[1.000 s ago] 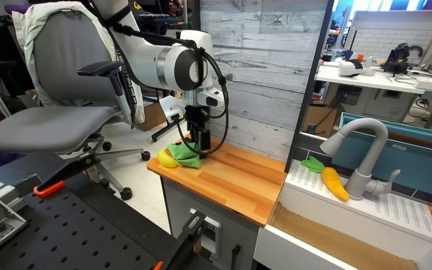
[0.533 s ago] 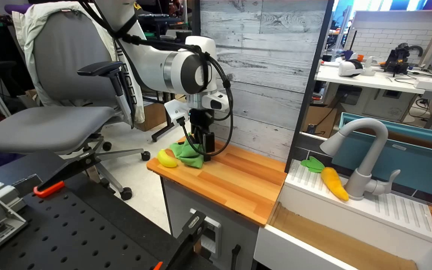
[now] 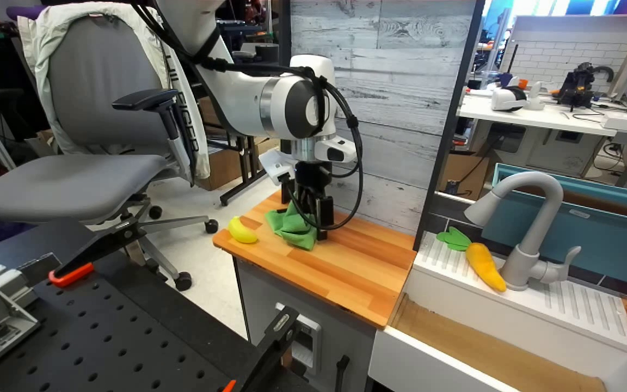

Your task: Move the towel to the left

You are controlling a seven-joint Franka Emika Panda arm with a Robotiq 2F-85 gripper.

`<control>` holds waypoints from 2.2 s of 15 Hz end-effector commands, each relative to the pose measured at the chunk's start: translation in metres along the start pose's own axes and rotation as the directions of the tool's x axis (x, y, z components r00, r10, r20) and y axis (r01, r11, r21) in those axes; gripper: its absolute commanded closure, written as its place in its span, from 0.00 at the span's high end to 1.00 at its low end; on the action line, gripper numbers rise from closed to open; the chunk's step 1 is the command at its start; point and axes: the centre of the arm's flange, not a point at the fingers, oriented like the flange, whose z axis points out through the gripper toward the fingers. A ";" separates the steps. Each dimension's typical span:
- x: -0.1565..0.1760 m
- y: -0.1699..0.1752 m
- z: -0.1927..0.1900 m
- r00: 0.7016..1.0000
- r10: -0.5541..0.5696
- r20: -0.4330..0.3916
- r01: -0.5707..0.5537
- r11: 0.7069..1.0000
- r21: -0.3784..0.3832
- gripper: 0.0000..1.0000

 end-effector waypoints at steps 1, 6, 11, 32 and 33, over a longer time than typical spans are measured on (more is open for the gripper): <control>0.024 0.022 0.011 1.000 0.015 -0.011 -0.015 1.000 -0.021 1.00; 0.054 0.069 0.024 0.999 0.042 -0.015 -0.042 0.999 -0.033 1.00; 0.086 0.124 0.042 0.996 0.088 -0.006 -0.089 0.995 -0.044 1.00; 0.095 0.174 -0.081 0.994 0.056 -0.092 -0.047 0.995 0.093 1.00; 0.094 0.173 -0.078 0.995 0.054 -0.089 -0.046 0.995 0.090 1.00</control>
